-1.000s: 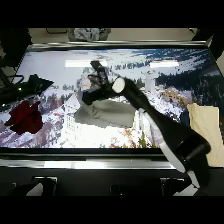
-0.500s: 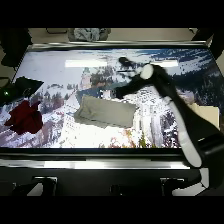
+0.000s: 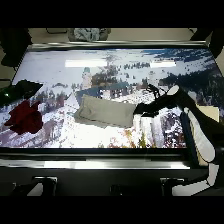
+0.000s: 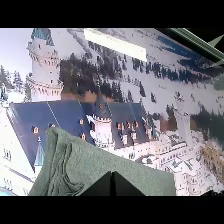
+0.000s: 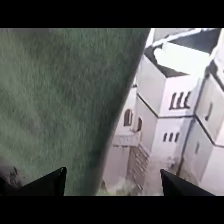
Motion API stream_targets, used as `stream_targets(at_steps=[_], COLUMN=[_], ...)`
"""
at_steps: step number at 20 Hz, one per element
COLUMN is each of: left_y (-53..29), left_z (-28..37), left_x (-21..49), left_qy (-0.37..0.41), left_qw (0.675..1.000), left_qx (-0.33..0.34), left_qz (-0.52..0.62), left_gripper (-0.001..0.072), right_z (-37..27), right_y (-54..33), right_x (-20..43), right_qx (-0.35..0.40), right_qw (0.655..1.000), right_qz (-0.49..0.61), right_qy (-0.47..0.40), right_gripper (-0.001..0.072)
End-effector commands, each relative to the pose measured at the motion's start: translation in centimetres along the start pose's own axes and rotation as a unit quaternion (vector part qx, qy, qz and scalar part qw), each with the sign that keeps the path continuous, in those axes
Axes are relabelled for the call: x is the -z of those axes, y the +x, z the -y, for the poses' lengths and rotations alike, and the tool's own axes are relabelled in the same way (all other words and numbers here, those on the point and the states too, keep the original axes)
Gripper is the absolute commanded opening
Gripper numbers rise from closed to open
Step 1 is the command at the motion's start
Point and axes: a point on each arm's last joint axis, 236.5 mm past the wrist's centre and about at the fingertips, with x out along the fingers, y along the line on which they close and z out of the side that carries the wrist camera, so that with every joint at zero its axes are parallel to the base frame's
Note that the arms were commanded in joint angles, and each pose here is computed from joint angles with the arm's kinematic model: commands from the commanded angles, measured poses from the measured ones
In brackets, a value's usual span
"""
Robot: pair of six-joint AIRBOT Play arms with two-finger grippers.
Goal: Fold the shirts.
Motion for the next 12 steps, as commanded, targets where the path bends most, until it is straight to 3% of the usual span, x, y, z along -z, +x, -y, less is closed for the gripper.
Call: stream_targets(at_steps=[1, 3, 4, 5, 8, 12], left_y=[0.0, 0.0, 0.0, 0.0, 0.0, 0.0], left_z=[0.0, 0.0, 0.0, 0.0, 0.0, -0.1], left_x=[0.0, 0.0, 0.0, 0.0, 0.0, 0.0], left_qy=[0.002, 0.002, 0.002, 0.002, 0.002, 0.002], left_qw=[1.000, 1.000, 1.000, 1.000, 1.000, 1.000], left_qx=[-0.002, -0.001, -0.001, -0.002, -0.002, -0.002], left_qz=[0.000, 0.000, 0.000, 0.000, 0.000, 0.000], left_gripper=[0.0031, 0.0031, 0.0031, 0.0031, 0.0031, 0.0031], right_z=[-1.6, -2.4, -2.7, -3.4, -5.8, -5.0], right_y=[3.4, 4.9, 5.1, 4.9, 1.0, -12.2], right_x=[-0.8, -0.1, 0.0, -0.1, -2.5, -8.9], right_qx=[-0.048, -0.048, -0.049, -0.059, -0.073, -0.040], right_qw=[0.997, 0.998, 0.998, 0.998, 0.993, 0.979], right_qz=[0.037, 0.021, 0.019, 0.020, 0.053, 0.183], right_qy=[0.047, 0.039, 0.036, 0.028, -0.081, -0.081], right_gripper=[0.0657, 0.0470, 0.0184, 0.0042, 0.0043, 0.0043])
